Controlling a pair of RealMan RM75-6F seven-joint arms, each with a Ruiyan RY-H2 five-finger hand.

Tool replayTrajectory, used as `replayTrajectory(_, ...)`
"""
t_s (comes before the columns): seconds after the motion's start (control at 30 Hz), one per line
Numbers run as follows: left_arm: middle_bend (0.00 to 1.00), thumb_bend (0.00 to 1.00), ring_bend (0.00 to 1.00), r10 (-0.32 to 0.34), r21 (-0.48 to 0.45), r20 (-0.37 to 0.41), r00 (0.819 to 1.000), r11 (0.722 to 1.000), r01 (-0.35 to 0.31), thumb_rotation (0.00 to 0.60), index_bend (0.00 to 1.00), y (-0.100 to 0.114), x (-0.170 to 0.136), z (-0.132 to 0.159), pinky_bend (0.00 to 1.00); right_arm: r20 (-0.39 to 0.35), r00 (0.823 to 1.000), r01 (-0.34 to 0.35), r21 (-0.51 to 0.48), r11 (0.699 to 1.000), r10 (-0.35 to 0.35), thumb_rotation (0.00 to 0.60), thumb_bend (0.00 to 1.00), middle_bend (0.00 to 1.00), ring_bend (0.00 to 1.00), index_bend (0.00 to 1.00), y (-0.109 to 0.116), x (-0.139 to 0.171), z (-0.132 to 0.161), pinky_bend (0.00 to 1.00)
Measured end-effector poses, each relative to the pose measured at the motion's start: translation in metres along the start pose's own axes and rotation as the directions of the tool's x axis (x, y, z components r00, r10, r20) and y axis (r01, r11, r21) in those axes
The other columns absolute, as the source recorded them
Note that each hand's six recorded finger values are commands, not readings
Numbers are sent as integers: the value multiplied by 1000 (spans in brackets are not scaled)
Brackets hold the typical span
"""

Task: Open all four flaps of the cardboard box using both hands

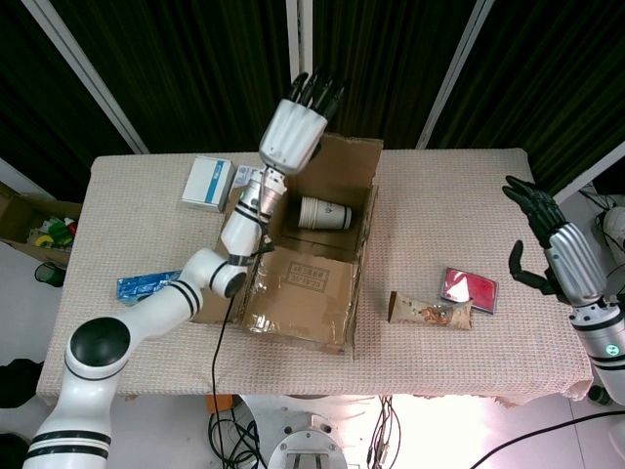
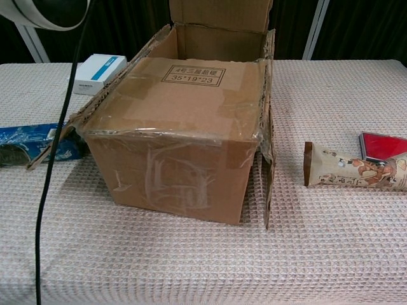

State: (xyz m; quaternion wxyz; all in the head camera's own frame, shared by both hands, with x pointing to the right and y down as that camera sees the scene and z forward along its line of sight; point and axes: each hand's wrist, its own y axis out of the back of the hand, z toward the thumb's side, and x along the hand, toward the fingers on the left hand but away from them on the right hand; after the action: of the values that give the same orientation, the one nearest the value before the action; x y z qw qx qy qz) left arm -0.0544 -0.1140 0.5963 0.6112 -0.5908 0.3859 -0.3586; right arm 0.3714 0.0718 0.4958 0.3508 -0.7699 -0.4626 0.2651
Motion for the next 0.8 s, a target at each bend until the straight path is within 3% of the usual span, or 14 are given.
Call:
replayTrajectory(0.37, 86, 148, 43, -74, 64, -73, 995, 995, 79, 599, 0, -37, 11, 20, 158, 23, 1000, 8, -17, 1000, -8, 558, 778, 33, 0, 0, 6, 7, -9, 0)
replayTrajectory(0.57, 86, 146, 43, -75, 53, -76, 994, 995, 79, 599, 0, -39, 13, 20, 158, 31, 999, 8, -13, 1000, -7, 559, 778, 33, 0, 0, 8, 9, -14, 0)
replayTrajectory(0.8, 86, 157, 43, -10, 23, -41, 999, 1000, 11, 584, 8, -24, 8, 4, 158, 43, 999, -26, -2, 1000, 26, 559, 778, 31, 0, 0, 2, 10, -18, 0)
